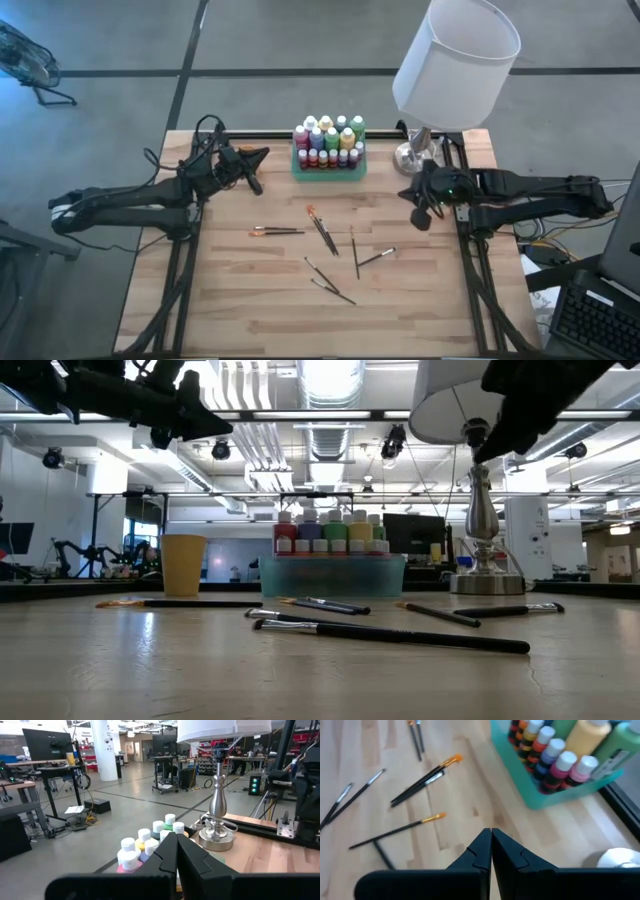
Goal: Pick & Place Paint Supplies
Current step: Put the silver paintbrush into the orange cup
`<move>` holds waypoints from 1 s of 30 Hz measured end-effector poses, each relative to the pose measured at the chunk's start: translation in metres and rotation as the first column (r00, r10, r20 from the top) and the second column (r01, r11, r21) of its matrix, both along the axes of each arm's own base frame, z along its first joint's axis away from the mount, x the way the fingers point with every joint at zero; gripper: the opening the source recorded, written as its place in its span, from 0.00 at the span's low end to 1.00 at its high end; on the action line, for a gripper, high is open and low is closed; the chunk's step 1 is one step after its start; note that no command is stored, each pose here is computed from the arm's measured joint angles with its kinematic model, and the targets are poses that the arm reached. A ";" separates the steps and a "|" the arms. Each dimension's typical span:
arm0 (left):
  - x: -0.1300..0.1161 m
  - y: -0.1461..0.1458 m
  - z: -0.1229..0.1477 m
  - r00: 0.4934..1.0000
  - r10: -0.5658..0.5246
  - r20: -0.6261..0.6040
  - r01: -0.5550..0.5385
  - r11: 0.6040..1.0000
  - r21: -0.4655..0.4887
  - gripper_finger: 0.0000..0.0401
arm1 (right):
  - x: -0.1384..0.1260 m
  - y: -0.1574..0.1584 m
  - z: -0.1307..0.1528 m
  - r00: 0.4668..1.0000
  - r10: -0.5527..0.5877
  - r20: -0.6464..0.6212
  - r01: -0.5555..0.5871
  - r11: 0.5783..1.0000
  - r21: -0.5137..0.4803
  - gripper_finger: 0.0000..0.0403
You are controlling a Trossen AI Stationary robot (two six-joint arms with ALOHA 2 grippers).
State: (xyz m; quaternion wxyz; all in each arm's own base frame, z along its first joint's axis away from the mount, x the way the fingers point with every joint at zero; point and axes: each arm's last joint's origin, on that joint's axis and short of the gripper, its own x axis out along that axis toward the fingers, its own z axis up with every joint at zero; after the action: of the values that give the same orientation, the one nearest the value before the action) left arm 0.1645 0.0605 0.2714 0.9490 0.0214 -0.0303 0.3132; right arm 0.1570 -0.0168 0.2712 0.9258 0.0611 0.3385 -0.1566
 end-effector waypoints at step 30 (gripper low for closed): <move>0.000 0.000 -0.004 0.999 -0.005 0.054 0.013 0.990 -0.141 0.01 | -0.011 0.034 -0.005 0.945 0.325 -0.046 -0.328 0.930 -0.166 0.02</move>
State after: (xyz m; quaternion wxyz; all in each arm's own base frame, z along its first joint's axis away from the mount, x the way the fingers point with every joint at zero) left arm 0.1646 0.0605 0.2671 0.9483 -0.0542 -0.0334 0.3108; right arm 0.1458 0.0175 0.2667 0.9377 -0.0775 0.3374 -0.0296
